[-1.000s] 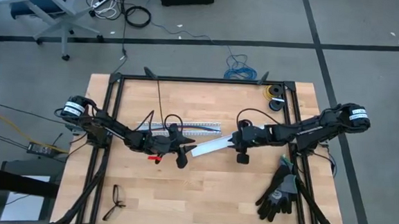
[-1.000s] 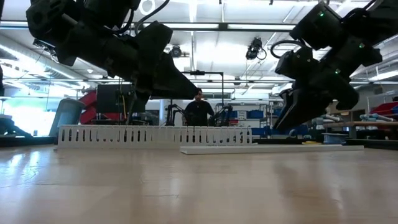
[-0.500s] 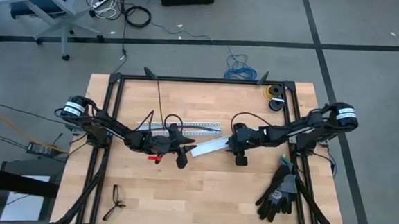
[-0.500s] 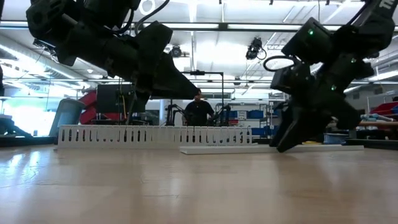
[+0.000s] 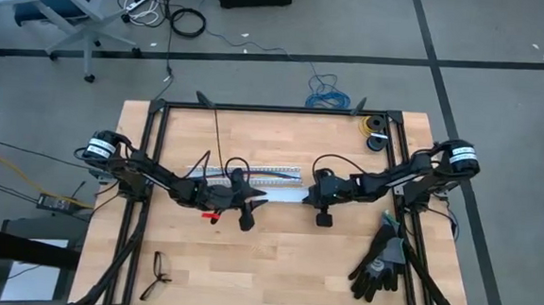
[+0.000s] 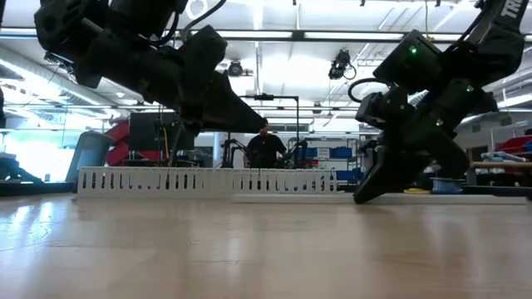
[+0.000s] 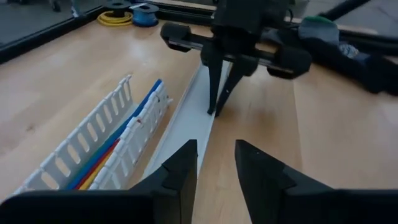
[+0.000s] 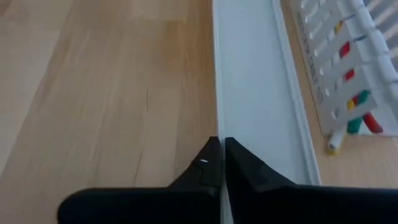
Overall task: Ziptie cables
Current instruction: Close the white cable duct with the white cable duct cover
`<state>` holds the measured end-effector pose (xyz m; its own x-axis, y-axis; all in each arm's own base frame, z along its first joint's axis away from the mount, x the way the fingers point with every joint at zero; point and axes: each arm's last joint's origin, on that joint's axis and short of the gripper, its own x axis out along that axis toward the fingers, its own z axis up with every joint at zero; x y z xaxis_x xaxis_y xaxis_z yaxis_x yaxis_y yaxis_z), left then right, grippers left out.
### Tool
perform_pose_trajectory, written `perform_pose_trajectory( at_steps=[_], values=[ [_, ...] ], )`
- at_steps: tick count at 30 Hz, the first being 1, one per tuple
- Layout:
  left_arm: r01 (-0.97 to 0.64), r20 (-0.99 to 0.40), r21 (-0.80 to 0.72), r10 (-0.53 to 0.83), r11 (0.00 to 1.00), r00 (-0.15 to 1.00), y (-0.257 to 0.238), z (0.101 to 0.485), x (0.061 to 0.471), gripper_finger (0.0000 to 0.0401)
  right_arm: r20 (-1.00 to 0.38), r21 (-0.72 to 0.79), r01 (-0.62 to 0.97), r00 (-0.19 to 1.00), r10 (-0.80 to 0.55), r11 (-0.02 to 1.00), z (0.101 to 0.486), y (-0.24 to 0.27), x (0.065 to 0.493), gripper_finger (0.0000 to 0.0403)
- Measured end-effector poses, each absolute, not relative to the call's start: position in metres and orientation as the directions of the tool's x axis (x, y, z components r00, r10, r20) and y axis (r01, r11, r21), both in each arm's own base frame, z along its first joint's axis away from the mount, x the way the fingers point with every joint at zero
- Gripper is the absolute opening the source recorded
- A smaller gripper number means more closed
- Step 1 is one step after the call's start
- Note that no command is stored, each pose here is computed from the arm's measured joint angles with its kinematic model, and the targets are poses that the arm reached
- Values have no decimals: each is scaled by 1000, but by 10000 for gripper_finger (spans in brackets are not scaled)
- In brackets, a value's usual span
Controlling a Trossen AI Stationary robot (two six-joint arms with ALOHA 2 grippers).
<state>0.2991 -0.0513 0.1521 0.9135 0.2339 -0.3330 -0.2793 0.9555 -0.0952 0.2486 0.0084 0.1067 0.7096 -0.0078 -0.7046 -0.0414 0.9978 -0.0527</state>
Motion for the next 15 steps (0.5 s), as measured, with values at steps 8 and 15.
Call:
perform_pose_trajectory(
  at_steps=[8, 15],
  values=[
    [-196, -290, 119, 223, 973, 931, -56, 166, 309, 113, -656, -27, -44, 755, 16, 999, 132, 14, 241, 1],
    [-130, -310, 355, 248, 926, 918, -61, 167, 308, 113, -642, 8, -59, 765, 50, 998, 151, 23, 229, 0]
  ],
)
